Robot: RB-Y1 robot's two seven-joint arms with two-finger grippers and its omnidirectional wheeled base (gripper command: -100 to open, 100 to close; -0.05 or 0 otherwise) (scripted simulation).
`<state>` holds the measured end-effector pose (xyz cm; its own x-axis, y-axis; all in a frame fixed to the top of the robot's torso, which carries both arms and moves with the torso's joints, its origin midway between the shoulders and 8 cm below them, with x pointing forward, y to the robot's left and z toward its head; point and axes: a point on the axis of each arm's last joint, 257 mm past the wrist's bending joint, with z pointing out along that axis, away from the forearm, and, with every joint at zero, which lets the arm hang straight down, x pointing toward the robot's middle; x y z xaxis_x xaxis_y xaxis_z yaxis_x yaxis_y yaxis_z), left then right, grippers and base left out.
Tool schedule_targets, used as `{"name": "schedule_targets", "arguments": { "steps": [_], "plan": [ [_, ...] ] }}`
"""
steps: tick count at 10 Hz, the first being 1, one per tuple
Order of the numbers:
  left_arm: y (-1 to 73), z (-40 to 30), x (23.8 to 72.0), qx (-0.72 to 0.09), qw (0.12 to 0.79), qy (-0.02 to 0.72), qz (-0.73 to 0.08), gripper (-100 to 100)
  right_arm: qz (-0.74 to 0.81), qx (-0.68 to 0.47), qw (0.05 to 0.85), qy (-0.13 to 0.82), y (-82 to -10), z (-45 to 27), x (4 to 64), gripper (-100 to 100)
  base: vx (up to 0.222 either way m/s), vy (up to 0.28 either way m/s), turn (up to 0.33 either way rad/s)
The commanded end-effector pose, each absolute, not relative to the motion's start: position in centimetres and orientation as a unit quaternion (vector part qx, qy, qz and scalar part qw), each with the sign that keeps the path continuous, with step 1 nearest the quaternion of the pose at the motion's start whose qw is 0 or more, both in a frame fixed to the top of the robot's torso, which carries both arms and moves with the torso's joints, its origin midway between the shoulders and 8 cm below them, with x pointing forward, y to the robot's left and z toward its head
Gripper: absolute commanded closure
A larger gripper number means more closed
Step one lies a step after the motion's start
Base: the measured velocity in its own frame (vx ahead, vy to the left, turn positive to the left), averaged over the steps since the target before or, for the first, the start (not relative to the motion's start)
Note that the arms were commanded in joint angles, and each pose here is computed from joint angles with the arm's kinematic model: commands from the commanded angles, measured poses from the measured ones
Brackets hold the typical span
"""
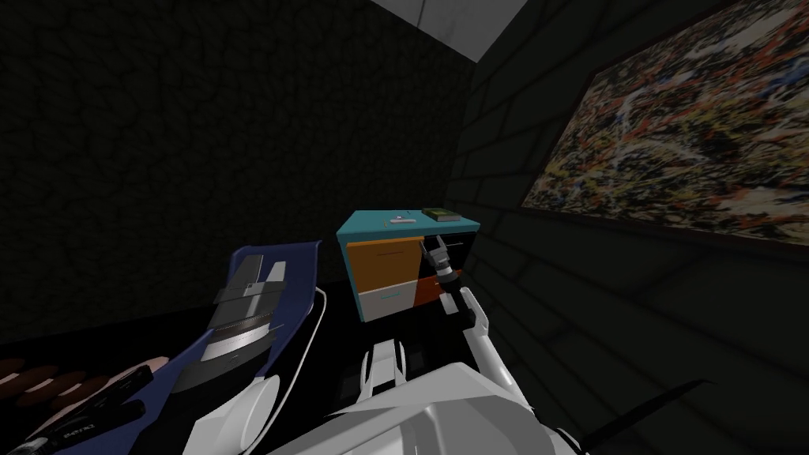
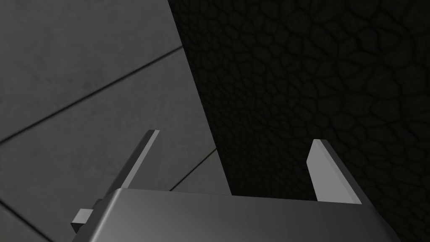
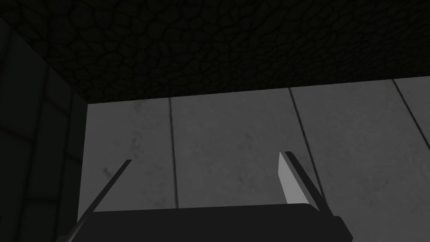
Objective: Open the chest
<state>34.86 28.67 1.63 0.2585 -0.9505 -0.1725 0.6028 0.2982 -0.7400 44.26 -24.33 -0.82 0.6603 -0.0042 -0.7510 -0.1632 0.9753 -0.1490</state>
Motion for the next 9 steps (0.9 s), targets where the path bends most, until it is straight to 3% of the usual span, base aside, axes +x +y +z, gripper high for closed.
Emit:
{"name": "schedule_targets", "arguments": {
  "steps": [1,9],
  "plan": [
    [28.7,1.6,34.9,-0.278,0.743,0.312,-0.523,0,0.001,-0.125,0.902,0.413,-24.4,-1.7,45.2,-100,0.006,0.103,-0.035],
    [28.7,1.6,34.9,-0.278,0.743,0.312,-0.523,0,-0.125,-0.195,0.873,0.429,-24.8,-5.2,48.6,-100,0.012,0.093,-0.044]
  ]
}}
